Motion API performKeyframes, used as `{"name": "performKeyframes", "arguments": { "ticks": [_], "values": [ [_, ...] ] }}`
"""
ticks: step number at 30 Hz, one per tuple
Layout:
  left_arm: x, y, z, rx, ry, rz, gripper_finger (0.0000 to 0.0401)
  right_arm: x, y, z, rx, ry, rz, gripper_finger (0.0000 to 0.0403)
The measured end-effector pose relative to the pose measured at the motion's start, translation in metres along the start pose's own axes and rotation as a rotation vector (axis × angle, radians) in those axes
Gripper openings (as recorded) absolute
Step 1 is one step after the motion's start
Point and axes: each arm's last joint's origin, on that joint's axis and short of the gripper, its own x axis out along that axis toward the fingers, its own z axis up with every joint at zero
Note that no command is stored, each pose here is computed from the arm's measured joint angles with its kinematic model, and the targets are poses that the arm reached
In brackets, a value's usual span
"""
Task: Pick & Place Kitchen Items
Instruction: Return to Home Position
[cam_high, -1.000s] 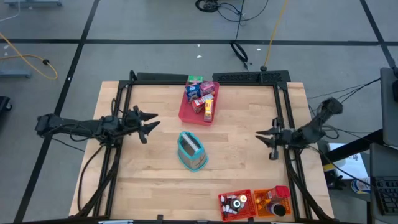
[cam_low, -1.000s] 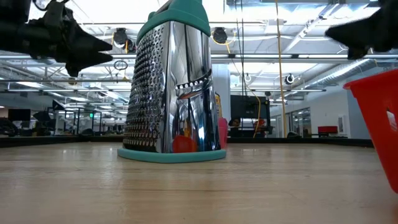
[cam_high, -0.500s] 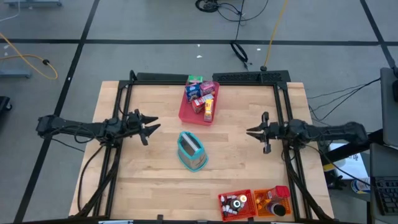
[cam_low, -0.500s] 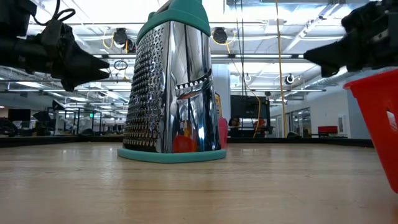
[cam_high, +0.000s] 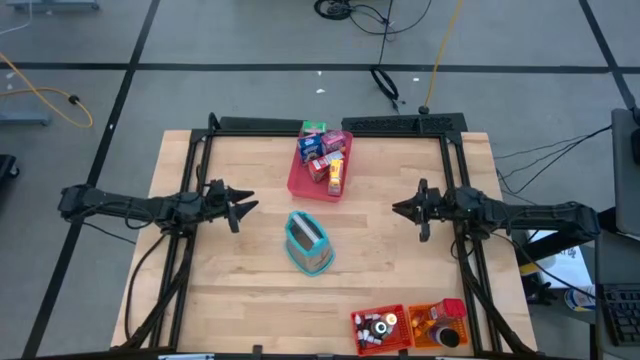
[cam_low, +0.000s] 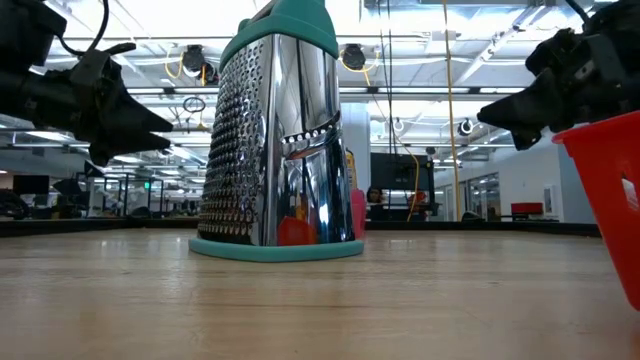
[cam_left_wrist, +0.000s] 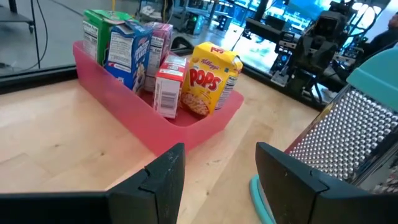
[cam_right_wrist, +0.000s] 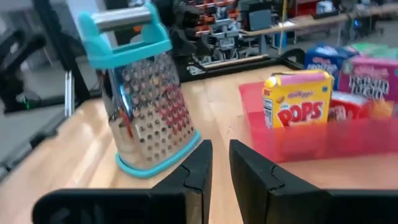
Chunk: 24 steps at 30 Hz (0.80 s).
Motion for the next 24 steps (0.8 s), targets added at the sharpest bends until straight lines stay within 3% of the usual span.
{"name": "performKeyframes", "arguments": {
  "ticks": [4,14,24],
  "values": [
    [0.0,0.0,0.0,0.01,0.0,0.0,0.0198,0.0,0.0,0.0,0.066,-0.002,0.002,0.0047],
    [0.0,0.0,0.0,0.006,0.0,0.0,0.0198,-0.001,0.001,0.001,0.048,-0.01,0.006,0.0047],
    [0.0,0.0,0.001,0.003,-0.005,-0.005,0.0198,-0.02,0.003,0.022,0.034,-0.265,0.038,0.0047]
  ]
}}
